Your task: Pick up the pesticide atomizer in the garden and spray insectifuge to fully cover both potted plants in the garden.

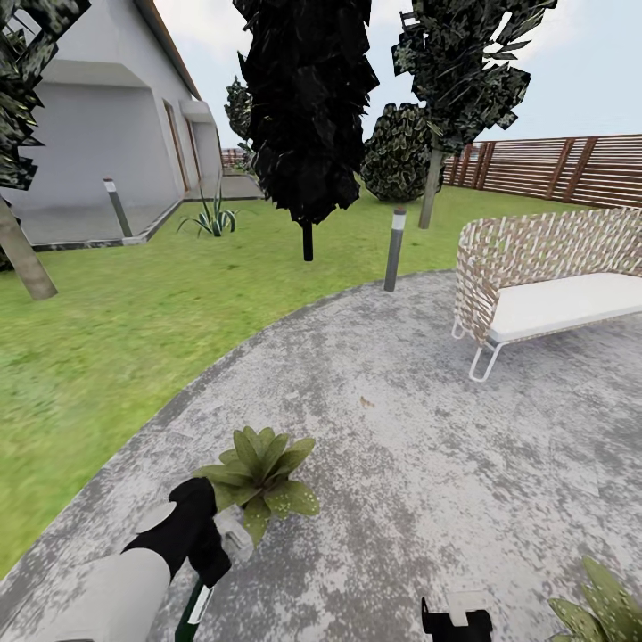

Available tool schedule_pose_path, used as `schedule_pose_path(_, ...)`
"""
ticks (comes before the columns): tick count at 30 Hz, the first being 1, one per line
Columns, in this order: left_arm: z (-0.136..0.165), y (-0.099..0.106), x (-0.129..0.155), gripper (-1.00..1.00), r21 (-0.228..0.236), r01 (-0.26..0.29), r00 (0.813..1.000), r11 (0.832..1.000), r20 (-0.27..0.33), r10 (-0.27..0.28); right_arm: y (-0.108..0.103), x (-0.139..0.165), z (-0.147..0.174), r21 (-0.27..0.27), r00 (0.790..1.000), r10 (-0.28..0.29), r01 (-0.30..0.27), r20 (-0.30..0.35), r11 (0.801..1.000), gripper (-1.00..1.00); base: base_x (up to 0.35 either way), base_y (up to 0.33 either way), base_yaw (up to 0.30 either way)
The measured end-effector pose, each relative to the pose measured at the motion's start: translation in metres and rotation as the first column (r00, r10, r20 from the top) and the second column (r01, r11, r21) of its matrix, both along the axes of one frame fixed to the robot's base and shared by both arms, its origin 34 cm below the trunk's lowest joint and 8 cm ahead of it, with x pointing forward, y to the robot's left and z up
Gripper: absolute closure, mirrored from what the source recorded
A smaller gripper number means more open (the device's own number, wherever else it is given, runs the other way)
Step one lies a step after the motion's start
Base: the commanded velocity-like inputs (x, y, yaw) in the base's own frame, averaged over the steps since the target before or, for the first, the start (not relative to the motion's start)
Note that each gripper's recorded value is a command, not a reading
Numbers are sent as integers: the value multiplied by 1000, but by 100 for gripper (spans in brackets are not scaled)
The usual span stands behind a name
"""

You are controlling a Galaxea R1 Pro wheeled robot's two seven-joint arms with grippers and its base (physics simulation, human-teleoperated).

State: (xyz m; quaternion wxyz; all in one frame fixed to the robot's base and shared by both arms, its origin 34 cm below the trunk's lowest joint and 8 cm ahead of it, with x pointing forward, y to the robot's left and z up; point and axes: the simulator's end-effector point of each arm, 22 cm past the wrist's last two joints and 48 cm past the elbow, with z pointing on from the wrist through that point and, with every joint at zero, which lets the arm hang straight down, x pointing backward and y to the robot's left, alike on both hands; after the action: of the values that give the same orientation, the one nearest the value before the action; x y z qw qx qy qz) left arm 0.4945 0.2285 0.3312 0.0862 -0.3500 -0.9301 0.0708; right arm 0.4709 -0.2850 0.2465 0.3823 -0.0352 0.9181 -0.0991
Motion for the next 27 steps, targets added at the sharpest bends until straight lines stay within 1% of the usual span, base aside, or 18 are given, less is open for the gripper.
schedule_pose_path(4,-3,3,-4,100,7,6,1000,1000,-8,-6,0,0,0,0,1000,0,0,0,1000,-100,-23,83,-9)
schedule_pose_path(6,-6,7,0,100,36,12,1000,999,17,-12,0,0,0,1,1000,-1,1,0,1000,-100,-10,300,-245)
schedule_pose_path(11,-6,4,2,100,33,9,1000,999,22,-10,0,0,0,1,1000,-1,1,0,1000,-100,145,248,-280)
schedule_pose_path(15,-6,-2,2,100,30,18,1000,999,23,-19,0,0,0,0,1000,-1,1,0,1000,-100,59,43,-234)
schedule_pose_path(19,-8,6,2,100,53,24,999,998,30,-26,0,0,0,0,1000,-1,1,0,1000,-100,4,3,-36)
schedule_pose_path(20,-14,12,-7,100,67,23,999,997,22,-25,0,0,0,0,1000,-1,1,0,1000,-100,1,0,-4)
schedule_pose_path(21,-22,16,-21,100,75,22,1000,997,3,-22,-1,0,0,0,1000,-2,2,0,1000,-100,0,0,-2)
schedule_pose_path(22,-26,17,-30,100,77,25,1000,997,-8,-24,-1,0,0,-1,1000,-2,2,0,1000,-100,0,0,-1)
schedule_pose_path(24,-29,17,-37,100,78,26,1000,997,-16,-24,-1,0,0,-1,1000,-2,2,0,1000,-100,0,0,0)
schedule_pose_path(27,-30,15,-40,100,63,16,1000,998,-22,-15,-2,0,0,-2,1000,-1,1,1,1000,-100,0,0,0)
